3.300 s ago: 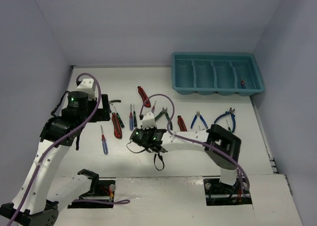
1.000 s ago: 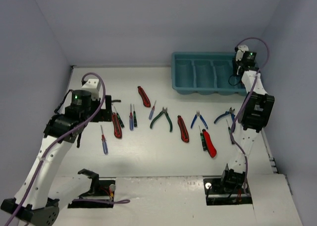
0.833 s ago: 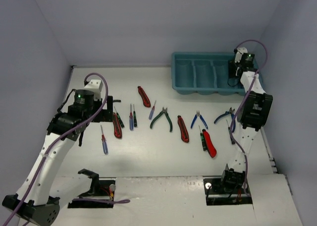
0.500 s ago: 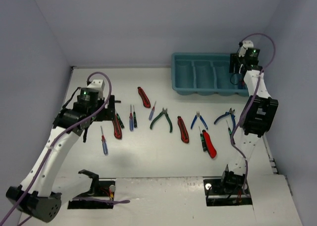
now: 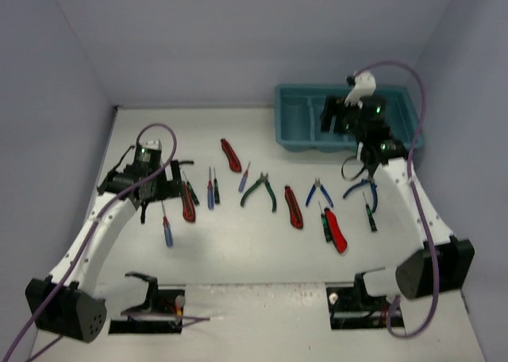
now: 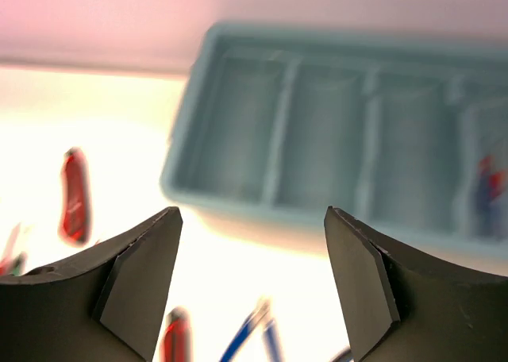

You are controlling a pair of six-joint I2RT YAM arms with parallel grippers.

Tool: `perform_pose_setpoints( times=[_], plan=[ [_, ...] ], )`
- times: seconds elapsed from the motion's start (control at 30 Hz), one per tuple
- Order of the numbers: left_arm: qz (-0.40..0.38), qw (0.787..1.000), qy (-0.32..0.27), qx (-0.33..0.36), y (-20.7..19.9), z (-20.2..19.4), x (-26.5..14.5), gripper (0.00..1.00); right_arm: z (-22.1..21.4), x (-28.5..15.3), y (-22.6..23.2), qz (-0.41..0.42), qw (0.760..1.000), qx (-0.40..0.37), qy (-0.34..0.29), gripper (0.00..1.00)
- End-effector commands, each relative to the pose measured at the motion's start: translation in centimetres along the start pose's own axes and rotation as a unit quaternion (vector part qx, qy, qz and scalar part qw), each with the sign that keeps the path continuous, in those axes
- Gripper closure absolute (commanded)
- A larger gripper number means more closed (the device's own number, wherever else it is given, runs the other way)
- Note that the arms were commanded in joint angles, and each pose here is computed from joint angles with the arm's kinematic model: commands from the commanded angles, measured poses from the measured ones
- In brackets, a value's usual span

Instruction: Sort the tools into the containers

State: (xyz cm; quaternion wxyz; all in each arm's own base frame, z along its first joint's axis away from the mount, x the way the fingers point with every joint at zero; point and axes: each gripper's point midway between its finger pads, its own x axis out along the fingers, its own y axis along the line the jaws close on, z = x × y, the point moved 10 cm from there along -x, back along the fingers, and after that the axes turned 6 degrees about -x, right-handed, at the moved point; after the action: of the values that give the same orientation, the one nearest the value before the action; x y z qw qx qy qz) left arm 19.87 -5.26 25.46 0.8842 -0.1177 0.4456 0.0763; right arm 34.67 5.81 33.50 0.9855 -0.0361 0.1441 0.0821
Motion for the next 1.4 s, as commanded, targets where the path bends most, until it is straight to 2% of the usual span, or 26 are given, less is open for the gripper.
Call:
perform_pose_setpoints(
  times=[0.0,0.37,0.93,1.2,1.37],
  plan=[
    [-0.010,0.999,-0.016,-0.036,0.3,0.5,-0.2,0.08,-1.4,-2.9,3.1,0.029,0.997,0.071,-0.009,0.30],
    [0.024,0.998,0.034,-0.039,1.7,-2.1,2.5,0.09,-6.1,-8.1,5.7,0.094,0.989,0.113,0.007,0.26],
    [0.039,0.994,0.104,-0.025,2.0,-4.7,6.8,0.14,-8.0,-10.0,5.8,0.122,0.986,0.111,0.011,0.23],
    [0.067,0.986,0.150,-0.035,1.8,-5.6,10.1,0.23,-8.2,-9.9,5.9,0.126,0.986,0.109,0.016,0.23],
    [0.084,0.981,0.164,-0.053,1.9,-6.3,11.0,0.37,-8.4,-10.2,5.9,0.126,0.986,0.113,0.014,0.23]
  ],
)
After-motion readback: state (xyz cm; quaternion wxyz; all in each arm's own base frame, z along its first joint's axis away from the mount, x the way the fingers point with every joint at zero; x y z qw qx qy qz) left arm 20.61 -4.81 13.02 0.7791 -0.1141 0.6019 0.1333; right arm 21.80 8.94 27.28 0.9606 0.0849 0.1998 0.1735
